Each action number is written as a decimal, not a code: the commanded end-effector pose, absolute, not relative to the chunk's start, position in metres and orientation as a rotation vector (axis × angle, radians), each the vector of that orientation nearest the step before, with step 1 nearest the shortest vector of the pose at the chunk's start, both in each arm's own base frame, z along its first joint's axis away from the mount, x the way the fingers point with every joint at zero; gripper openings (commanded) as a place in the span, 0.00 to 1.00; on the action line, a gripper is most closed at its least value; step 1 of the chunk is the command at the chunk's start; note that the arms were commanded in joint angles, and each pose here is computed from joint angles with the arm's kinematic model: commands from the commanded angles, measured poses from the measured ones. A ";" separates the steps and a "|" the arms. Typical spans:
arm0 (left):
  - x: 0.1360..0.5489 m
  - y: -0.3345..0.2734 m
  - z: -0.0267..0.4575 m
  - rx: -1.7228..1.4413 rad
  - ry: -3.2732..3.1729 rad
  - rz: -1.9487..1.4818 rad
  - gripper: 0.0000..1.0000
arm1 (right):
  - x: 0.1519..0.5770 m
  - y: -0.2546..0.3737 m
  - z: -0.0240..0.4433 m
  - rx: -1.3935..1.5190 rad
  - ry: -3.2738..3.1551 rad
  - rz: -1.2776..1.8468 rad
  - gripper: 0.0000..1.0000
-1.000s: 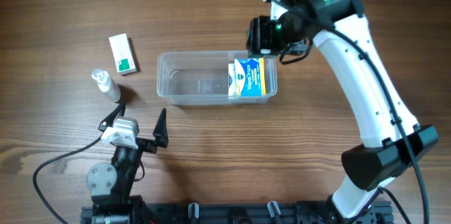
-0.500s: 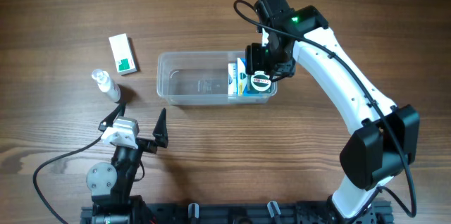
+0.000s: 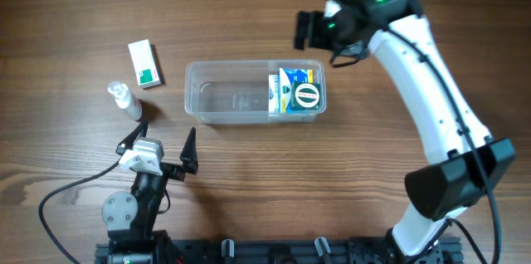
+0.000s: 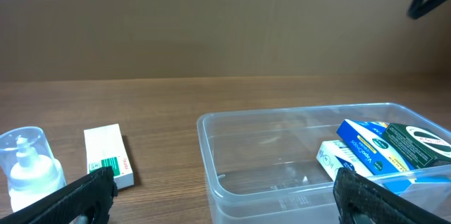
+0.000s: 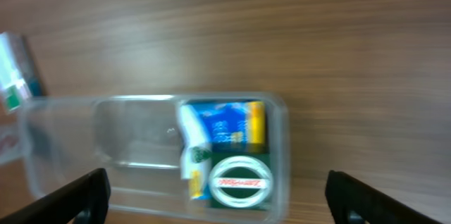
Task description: Pack container
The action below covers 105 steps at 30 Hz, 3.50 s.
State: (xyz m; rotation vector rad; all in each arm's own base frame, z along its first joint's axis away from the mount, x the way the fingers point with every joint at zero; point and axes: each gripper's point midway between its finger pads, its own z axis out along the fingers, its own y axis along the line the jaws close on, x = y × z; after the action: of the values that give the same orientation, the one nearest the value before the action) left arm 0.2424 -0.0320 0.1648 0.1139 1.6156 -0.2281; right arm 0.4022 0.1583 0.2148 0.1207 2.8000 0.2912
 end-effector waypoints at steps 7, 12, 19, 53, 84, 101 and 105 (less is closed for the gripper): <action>0.242 -0.032 0.164 0.129 1.615 -0.220 1.00 | 0.405 -0.034 0.219 0.691 2.743 -0.085 1.00; 0.242 -0.032 0.164 0.129 1.615 -0.220 1.00 | 0.408 -0.074 0.221 0.816 2.676 -0.106 1.00; 0.242 -0.032 0.164 0.129 1.615 -0.220 1.00 | 0.412 -0.098 0.187 0.841 2.647 -0.291 1.00; 0.242 -0.032 0.164 0.127 1.614 -0.217 1.00 | 0.478 -0.143 0.206 0.684 2.405 -0.133 1.00; 0.314 0.074 0.359 -0.302 2.241 0.202 1.00 | 0.478 -0.143 0.206 0.684 2.405 -0.133 1.00; 0.362 0.095 0.197 -0.419 2.745 -0.208 1.00 | 0.478 -0.143 0.206 0.684 2.405 -0.133 1.00; 0.368 0.092 0.184 -0.383 2.778 -0.216 1.00 | 0.478 -0.143 0.206 0.684 2.405 -0.133 1.00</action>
State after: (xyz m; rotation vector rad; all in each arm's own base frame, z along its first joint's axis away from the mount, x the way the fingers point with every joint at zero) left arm 0.3621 0.0960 0.1883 -0.4373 2.7666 -0.1873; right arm 0.4757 -0.1457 0.2088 0.7016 2.3950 -0.1415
